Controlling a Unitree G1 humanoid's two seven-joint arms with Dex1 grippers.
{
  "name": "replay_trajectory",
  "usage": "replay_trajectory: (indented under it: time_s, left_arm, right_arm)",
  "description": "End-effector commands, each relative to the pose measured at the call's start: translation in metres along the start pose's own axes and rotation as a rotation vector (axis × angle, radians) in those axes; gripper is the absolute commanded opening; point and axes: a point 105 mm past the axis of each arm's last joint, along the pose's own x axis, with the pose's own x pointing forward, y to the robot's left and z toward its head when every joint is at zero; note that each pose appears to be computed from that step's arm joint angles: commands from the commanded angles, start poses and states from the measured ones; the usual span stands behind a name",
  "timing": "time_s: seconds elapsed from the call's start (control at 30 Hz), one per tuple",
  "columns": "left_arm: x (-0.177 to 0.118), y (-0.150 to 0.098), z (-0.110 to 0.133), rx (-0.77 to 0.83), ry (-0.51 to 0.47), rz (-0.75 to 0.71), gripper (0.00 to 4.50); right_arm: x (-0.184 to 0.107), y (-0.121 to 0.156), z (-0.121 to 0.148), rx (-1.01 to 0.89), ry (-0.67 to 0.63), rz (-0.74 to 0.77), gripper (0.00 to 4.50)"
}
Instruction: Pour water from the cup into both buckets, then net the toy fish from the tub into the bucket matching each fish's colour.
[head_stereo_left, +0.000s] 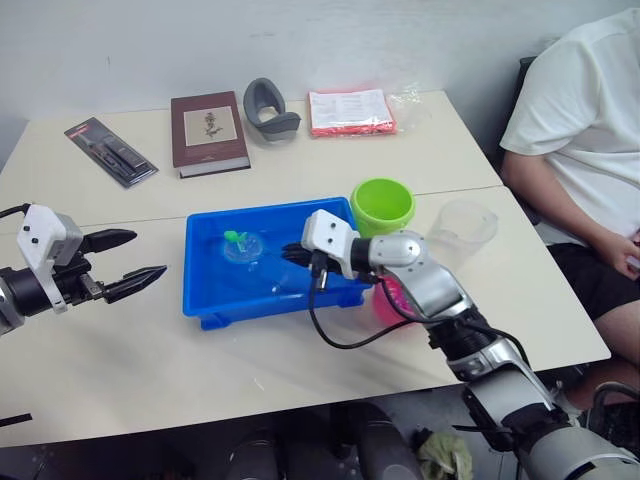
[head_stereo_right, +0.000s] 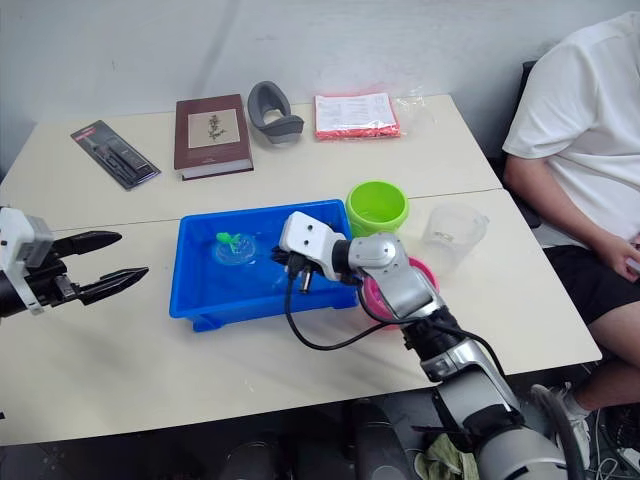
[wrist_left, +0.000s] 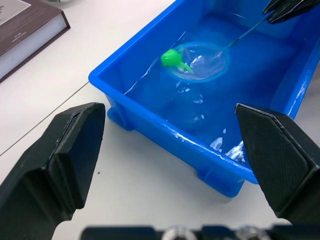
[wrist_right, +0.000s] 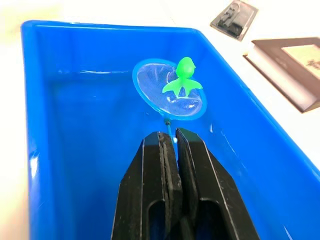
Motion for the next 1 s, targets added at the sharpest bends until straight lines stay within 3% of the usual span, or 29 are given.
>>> replay_trajectory:
  time_s: [0.03, 0.23, 0.33, 0.63, 0.87, 1.0]
  left_arm:
    - [0.0, 0.002, 0.008, 0.033, -0.034, 0.009, 4.46]
    - [0.007, -0.003, 0.011, 0.035, -0.068, -0.016, 4.46]
    - [0.013, -0.004, 0.014, 0.03, -0.113, -0.023, 4.46]
    - [0.038, -0.012, 0.017, 0.033, -0.16, -0.089, 4.46]
    - [0.059, -0.018, 0.024, 0.033, -0.214, -0.118, 4.46]
    - [0.076, -0.033, 0.033, 0.022, -0.265, -0.166, 4.46]
  right_arm:
    - [-0.023, -0.003, 0.019, -0.086, -0.077, -0.01, 0.0]
    - [-0.053, -0.002, 0.023, -0.142, -0.099, -0.031, 0.0]
    - [-0.081, -0.007, 0.023, -0.176, -0.088, -0.079, 0.0]
    - [-0.146, -0.047, 0.026, -0.262, -0.029, -0.313, 0.0]
    - [-0.188, -0.067, 0.01, -0.503, 0.13, -0.386, 0.0]
    - [-0.209, -0.083, -0.004, -0.512, 0.188, -0.489, 0.0]
